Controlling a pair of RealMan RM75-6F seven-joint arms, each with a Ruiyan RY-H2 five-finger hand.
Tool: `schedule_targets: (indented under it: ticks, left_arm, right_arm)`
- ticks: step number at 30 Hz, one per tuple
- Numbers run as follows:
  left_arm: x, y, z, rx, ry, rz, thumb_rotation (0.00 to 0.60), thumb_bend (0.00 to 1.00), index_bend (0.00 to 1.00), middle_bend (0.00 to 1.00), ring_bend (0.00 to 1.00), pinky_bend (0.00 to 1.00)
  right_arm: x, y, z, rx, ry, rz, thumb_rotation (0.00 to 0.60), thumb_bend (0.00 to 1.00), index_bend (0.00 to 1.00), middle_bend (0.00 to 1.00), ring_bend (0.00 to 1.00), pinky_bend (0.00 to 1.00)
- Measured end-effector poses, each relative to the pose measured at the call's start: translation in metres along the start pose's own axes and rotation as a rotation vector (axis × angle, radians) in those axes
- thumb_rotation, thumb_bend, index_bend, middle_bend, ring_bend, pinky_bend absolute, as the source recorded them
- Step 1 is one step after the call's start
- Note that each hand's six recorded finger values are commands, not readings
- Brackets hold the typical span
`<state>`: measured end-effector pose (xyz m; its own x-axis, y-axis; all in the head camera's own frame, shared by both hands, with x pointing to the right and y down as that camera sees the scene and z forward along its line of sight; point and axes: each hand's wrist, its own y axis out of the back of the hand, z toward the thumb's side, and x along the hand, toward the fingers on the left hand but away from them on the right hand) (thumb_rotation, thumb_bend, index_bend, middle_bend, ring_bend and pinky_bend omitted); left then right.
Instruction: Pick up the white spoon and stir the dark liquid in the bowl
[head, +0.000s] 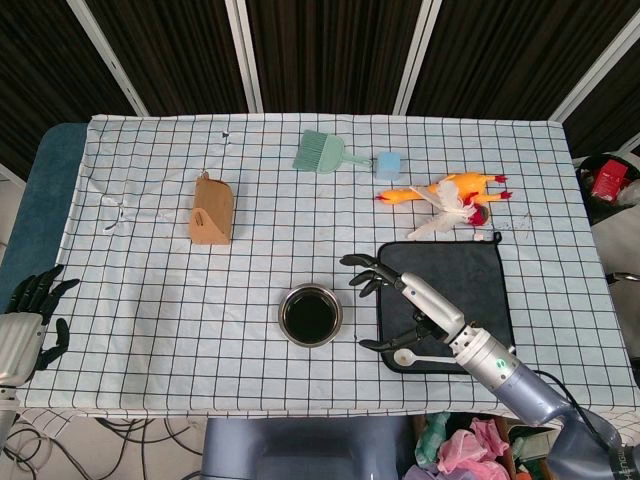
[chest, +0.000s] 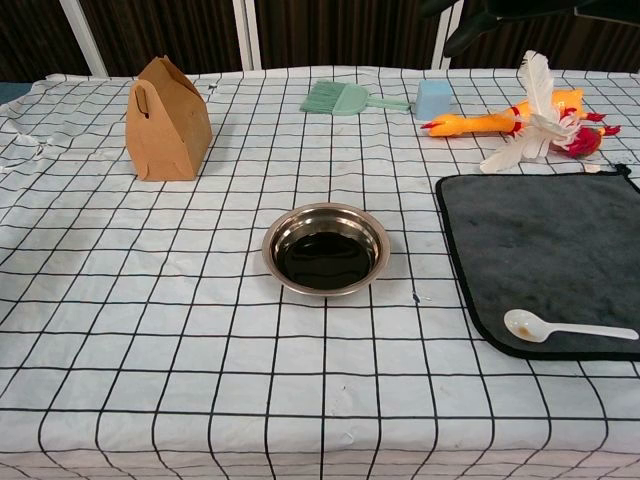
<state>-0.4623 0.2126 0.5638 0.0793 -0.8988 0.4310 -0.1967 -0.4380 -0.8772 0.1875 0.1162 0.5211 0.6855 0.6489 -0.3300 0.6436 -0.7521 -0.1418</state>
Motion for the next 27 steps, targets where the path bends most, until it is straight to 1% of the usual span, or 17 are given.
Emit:
schedule_targets:
  ticks: [10,19,27]
  left_arm:
    - [-0.0008,0.0008,0.0001,0.0,-0.002,0.003,0.6,0.73,0.17,0.0,0.0,0.0]
    - [-0.0018,0.0008,0.001,0.014,-0.01,0.003,0.6,0.73,0.17,0.0,0.0,0.0]
    - [-0.0034,0.0026,-0.0006,0.013,-0.004,0.008,0.6,0.73,0.17,0.0,0.0,0.0]
  right_arm:
    - [0.0017,-0.003,-0.0005,0.018,-0.003,0.0,0.6,0.11,0.09,0.09,0.22,0.3]
    - [0.0036,0.003,-0.0005,0.032,-0.007,-0.018,0.6,0.11,0.09,0.09,0.22,0.3]
    - [0.0038,0.0009,-0.0047,0.048,-0.027,-0.005,0.6,0.11,0.09,0.09,0.22,0.3]
